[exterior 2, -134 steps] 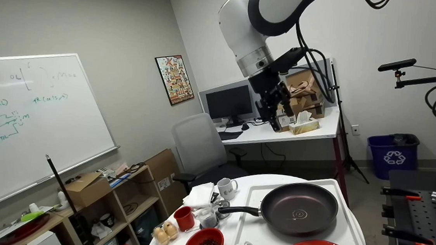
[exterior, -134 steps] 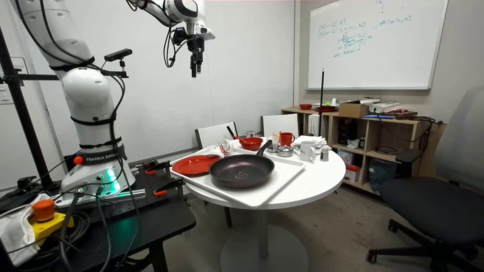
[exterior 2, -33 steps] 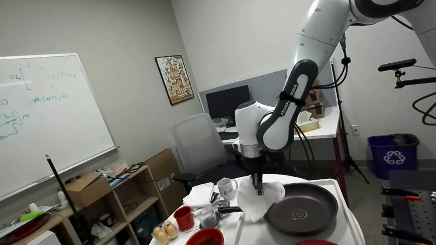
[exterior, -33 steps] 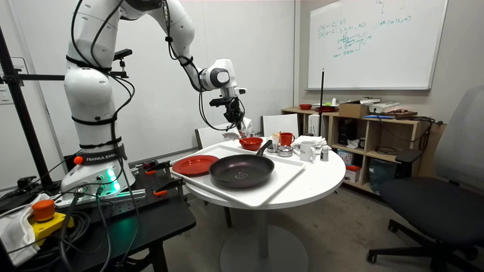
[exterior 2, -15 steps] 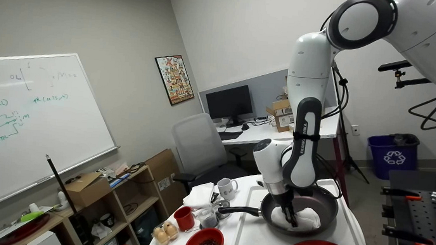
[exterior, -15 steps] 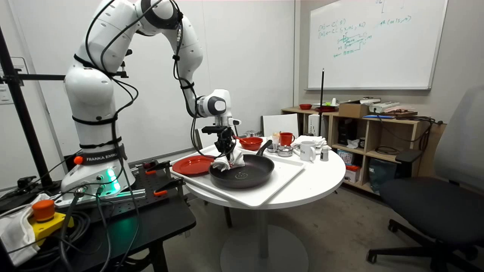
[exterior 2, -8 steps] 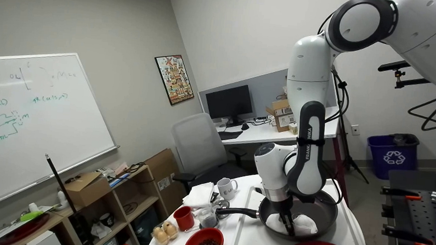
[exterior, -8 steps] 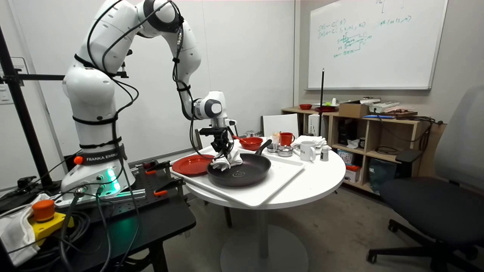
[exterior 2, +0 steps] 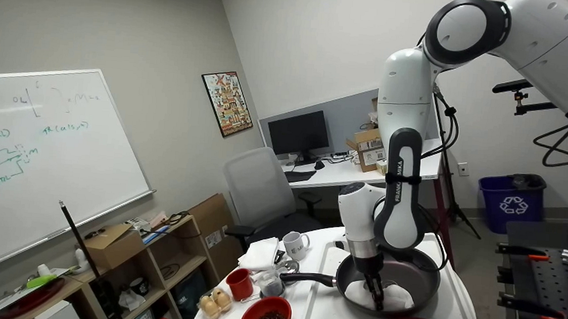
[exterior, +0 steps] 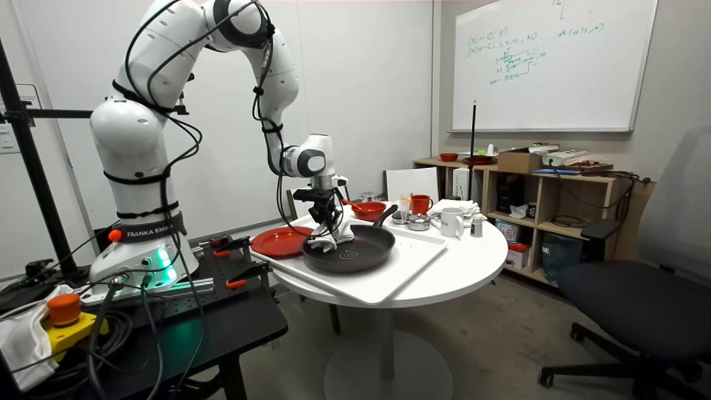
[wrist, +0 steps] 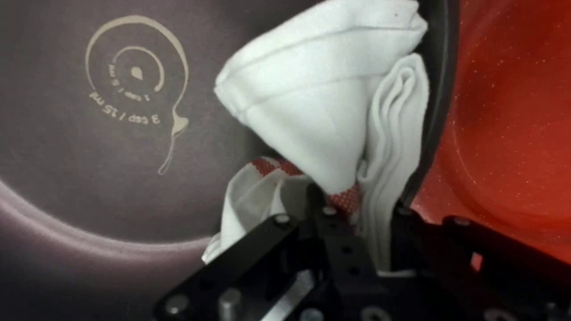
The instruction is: Wipe the pan with the white towel
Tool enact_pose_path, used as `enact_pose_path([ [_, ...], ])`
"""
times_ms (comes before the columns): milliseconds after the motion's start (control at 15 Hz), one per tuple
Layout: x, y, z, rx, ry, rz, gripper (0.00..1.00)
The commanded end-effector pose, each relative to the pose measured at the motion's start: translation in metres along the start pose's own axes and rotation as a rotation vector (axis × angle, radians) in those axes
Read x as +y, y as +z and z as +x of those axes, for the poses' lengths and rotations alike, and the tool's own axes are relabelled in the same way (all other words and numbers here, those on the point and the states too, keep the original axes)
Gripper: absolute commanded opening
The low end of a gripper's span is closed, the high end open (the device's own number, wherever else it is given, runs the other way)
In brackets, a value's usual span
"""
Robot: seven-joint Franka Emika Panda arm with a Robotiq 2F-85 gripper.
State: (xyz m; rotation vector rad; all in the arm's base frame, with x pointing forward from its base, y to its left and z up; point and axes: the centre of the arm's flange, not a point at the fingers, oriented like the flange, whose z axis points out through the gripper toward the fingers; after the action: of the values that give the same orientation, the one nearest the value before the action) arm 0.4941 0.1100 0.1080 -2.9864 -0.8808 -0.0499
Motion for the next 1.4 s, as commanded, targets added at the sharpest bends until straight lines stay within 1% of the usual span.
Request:
enact_pose_path([
  [0,0.007,0.002,-0.012,0.049,0.000,0.109,0.04],
  [333,0.021,0.006,-0.036,0.078,0.053,0.189,0.04],
  [667,0.031,0.017,-0.060,0.064,0.121,0.246,0.04],
  [1000,0.036,0.025,-0.079,0.033,0.180,0.273,0.04],
  [1333,0.038,0.023,-0.092,-0.006,0.235,0.254,0.04],
])
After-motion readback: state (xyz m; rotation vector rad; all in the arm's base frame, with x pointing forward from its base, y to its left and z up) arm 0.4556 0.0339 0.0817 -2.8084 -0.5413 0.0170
